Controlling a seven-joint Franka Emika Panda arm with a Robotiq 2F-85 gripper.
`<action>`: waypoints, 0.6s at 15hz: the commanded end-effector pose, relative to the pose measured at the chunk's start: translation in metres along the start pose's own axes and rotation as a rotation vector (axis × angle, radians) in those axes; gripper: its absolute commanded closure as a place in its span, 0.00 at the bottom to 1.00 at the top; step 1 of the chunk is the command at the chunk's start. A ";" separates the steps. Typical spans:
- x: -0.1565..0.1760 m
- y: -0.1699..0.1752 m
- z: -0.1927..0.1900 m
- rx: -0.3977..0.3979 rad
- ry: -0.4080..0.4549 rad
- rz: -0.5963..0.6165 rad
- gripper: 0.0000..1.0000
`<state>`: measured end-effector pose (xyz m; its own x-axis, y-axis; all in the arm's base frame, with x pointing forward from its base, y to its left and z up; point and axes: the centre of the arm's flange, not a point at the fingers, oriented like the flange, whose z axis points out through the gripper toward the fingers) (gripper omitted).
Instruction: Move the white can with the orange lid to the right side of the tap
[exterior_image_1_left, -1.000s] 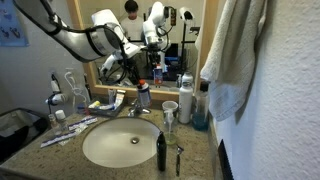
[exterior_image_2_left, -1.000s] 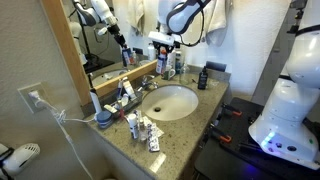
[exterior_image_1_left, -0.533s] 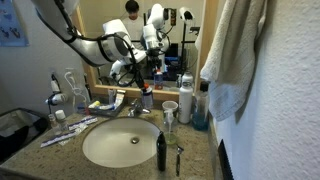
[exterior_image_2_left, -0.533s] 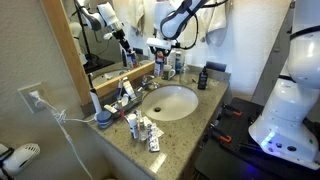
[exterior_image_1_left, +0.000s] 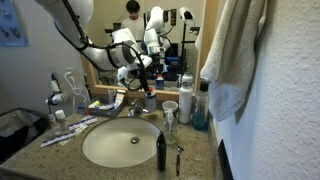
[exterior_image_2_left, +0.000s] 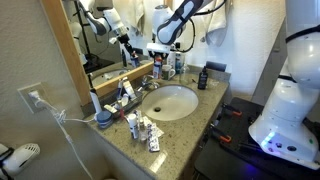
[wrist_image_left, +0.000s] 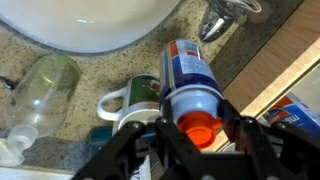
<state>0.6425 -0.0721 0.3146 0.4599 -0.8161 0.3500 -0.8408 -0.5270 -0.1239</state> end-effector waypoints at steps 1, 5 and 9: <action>0.015 -0.008 0.010 0.019 0.010 -0.036 0.75; 0.024 -0.005 0.027 0.005 0.004 -0.062 0.75; 0.026 -0.004 0.042 -0.005 -0.004 -0.099 0.75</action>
<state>0.6576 -0.0974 0.2876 0.5234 -0.7786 0.3461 -0.8121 -0.5788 -0.0741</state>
